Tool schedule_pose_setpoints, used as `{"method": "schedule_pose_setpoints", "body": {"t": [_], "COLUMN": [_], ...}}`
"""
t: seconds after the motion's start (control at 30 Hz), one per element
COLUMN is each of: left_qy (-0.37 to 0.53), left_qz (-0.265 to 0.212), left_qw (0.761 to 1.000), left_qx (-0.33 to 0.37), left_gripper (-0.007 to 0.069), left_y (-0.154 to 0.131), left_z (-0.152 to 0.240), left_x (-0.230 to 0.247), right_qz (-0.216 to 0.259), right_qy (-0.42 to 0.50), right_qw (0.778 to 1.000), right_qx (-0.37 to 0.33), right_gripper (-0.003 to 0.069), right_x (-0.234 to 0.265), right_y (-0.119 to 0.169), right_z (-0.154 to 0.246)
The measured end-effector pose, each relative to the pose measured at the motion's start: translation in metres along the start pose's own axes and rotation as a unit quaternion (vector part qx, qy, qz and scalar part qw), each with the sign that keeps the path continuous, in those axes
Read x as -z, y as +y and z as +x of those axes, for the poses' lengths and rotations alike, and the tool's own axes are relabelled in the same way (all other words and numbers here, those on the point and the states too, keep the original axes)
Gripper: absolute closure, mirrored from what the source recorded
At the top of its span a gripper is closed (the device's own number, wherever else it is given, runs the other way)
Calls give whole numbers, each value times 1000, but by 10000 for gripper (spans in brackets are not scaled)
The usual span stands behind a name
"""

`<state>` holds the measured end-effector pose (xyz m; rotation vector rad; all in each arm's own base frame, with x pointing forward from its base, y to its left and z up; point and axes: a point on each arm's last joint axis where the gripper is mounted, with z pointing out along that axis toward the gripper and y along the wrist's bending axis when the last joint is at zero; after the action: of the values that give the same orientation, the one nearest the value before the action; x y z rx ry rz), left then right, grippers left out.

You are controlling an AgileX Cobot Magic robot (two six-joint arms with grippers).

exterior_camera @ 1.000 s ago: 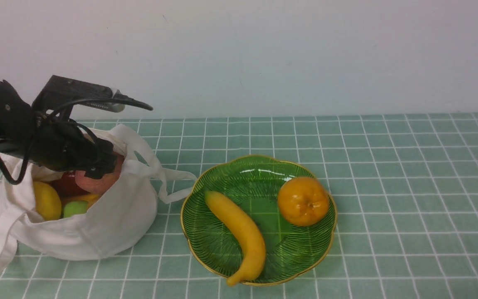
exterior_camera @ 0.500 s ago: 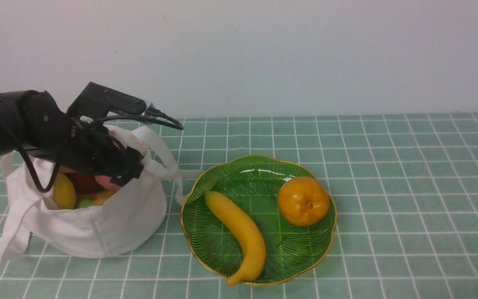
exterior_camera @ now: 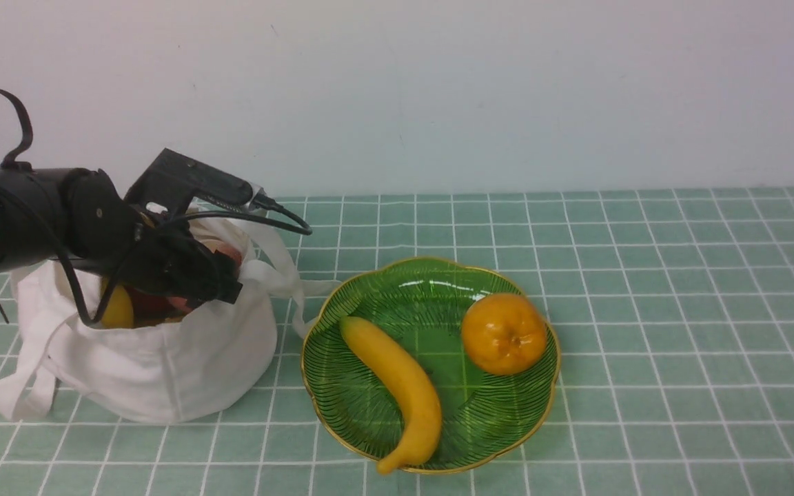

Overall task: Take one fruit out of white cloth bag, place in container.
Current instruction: 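Reach into the cloth bag and grasp the peach with the left gripper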

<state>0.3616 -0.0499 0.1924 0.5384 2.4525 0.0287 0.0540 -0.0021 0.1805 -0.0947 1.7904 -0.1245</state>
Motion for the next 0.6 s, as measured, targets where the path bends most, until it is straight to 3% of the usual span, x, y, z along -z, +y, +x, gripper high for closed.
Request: {"method": "schedule_pose_setpoints", "body": {"t": [0.27,0.6], "left_qy": [27,23], "left_qz": [17,33], "left_qw": [999,999], "left_qx": [7,2], "left_gripper": [118,119], "left_y": [-3,-8], "left_z": [2,-1], "left_x": [16,106], "right_qz": [0,0], "right_qy": [0,0], "right_qw": [1000,1000], "right_qx": [0,0], "right_gripper": [674,674], "right_x": [0,0], "right_y": [0,0], "right_z": [0,0]}}
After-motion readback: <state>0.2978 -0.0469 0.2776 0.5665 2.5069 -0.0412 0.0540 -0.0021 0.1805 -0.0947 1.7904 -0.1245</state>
